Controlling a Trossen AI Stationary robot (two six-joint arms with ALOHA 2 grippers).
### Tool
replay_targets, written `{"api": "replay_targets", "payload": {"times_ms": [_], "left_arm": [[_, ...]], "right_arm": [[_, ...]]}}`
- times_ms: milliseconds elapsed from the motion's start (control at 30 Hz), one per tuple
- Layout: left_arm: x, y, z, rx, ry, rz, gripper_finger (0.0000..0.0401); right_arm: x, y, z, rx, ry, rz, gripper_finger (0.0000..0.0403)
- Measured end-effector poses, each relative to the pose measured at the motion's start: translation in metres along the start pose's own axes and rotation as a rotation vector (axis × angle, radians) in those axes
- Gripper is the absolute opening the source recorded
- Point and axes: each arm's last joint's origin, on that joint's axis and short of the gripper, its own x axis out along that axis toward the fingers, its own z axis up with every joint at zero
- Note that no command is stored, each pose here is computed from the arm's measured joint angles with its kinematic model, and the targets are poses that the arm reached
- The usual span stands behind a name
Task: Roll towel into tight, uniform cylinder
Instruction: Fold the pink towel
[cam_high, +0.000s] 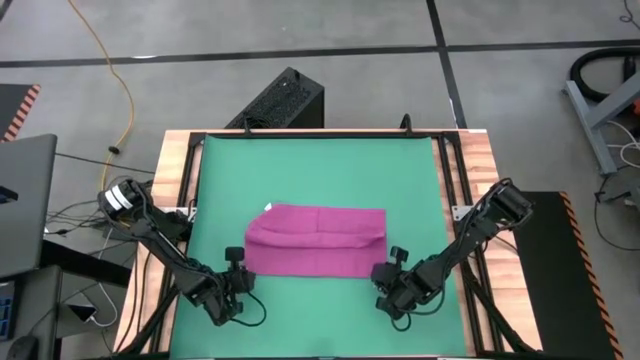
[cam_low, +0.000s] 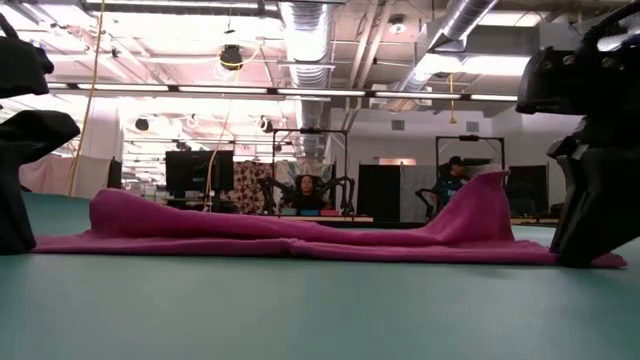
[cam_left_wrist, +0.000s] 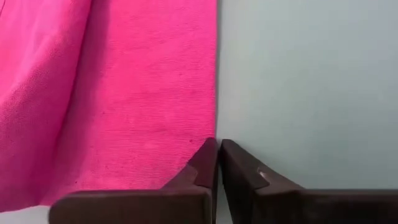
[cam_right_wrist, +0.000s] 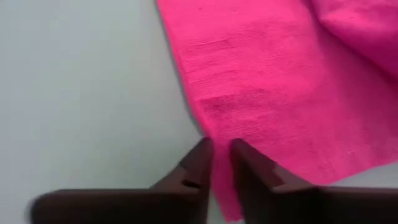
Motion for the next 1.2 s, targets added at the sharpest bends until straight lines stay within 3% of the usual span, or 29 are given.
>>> {"api": "replay_targets", "payload": {"times_ms": [100, 300, 500, 667, 833, 933, 1033, 1200], "left_arm": [[0.000, 0.001, 0.000, -0.039, -0.007, 0.012, 0.0001], [-0.012, 0.002, 0.012, -0.066, -0.013, 0.048, 0.0000], [-0.033, 0.017, 0.025, -0.053, 0.007, 0.161, 0.0000], [-0.038, 0.021, 0.032, -0.004, 0.027, 0.191, 0.0000], [-0.034, 0.018, 0.034, 0.042, -0.005, 0.148, 0.0000], [-0.025, 0.013, 0.025, 0.136, 0.010, 0.060, 0.0012], [-0.013, 0.008, 0.018, 0.165, -0.015, -0.053, 0.0041], [-0.005, 0.013, 0.011, 0.170, -0.040, -0.024, 0.0104]], "right_arm": [[0.000, 0.000, 0.000, -0.001, 0.002, -0.002, 0.0015], [-0.010, 0.009, 0.009, -0.039, 0.009, -0.004, 0.0006], [-0.037, 0.016, 0.033, -0.080, -0.016, -0.088, 0.0004], [-0.065, 0.020, 0.057, -0.149, -0.054, -0.149, 0.0002], [-0.076, 0.018, 0.067, -0.173, -0.059, -0.176, 0.0001], [-0.074, 0.018, 0.069, -0.163, -0.061, -0.171, 0.0001], [-0.071, 0.018, 0.067, -0.159, -0.064, -0.167, 0.0001], [-0.071, 0.019, 0.067, -0.150, -0.066, -0.159, 0.0000]]}}
